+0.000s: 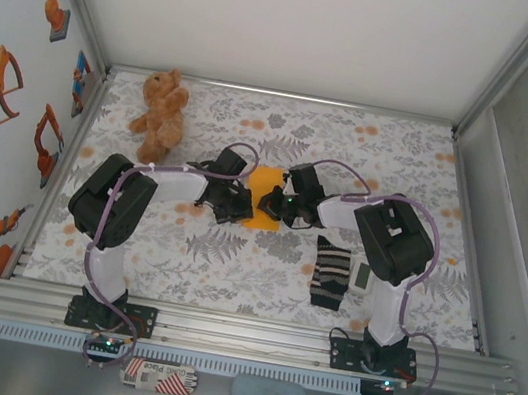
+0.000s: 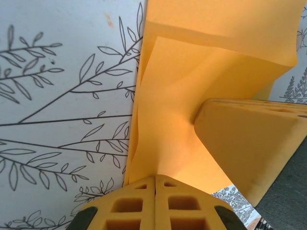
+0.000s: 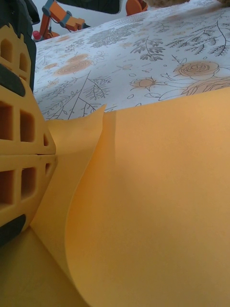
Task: Fold a paper plane with a square sheet of paper (pick it up from the middle)
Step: Fold the second fold of the triangle at the center of the table.
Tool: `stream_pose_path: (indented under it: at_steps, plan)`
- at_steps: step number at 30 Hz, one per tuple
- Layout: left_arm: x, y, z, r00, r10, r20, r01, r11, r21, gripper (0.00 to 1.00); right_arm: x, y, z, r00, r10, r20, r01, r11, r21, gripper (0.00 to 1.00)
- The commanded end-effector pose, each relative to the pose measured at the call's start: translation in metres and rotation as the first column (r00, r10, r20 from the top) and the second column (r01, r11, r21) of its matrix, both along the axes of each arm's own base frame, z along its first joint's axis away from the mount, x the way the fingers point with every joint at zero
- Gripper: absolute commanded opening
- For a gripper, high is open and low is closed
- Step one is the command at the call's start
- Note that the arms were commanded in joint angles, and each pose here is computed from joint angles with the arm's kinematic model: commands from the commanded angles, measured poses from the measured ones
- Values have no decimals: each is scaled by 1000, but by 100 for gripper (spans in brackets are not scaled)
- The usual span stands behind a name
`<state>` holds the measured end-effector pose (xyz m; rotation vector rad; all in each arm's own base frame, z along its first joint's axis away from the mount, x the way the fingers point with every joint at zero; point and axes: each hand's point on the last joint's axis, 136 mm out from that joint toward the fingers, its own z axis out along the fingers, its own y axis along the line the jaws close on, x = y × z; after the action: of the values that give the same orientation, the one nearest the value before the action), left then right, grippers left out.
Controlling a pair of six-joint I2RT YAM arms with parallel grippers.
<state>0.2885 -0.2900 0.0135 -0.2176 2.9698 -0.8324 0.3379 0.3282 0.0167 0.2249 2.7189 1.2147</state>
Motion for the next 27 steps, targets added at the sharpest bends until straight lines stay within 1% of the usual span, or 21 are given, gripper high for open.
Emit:
stream_pose_path:
  at_steps: [1, 3, 5, 7, 10, 12, 19, 23, 27]
  plan:
    - [-12, 17, -21, 999, -4, -50, 9, 996, 91, 0, -22, -33, -53, 989, -55, -134, 30, 984, -178, 0]
    - [-15, 19, -23, 998, -6, -57, 11, 995, 95, 0, -20, -31, -49, 991, -46, -122, 25, 985, -170, 0]
    - [-17, 20, -25, 998, -6, -64, 12, 995, 98, 0, -14, -26, -37, 996, -23, -90, 10, 990, -144, 0]
    - [-19, 22, -28, 997, -3, -74, 11, 995, 104, 0, -4, -21, -18, 1000, 11, -28, -14, 992, -128, 0]
    - [-23, 27, -31, 996, 4, -87, 7, 992, 126, 0, 7, -22, 2, 997, 56, 58, -47, 988, -147, 0]
    - [-25, 30, -33, 995, 10, -96, 3, 991, 134, 0, 10, -19, 8, 992, 93, 84, -80, 986, -148, 0]
    - [-23, 26, -33, 995, 2, -98, 9, 993, 121, 0, 3, -6, 23, 982, 160, 104, -150, 984, -92, 0]
    - [-23, 24, -35, 995, -1, -104, 13, 993, 116, 0, -5, -2, 12, 978, 195, 71, -188, 978, -89, 0]
    - [-25, 26, -37, 994, 1, -111, 13, 992, 122, 0, 0, -11, 3, 983, 174, 60, -165, 979, -122, 0]
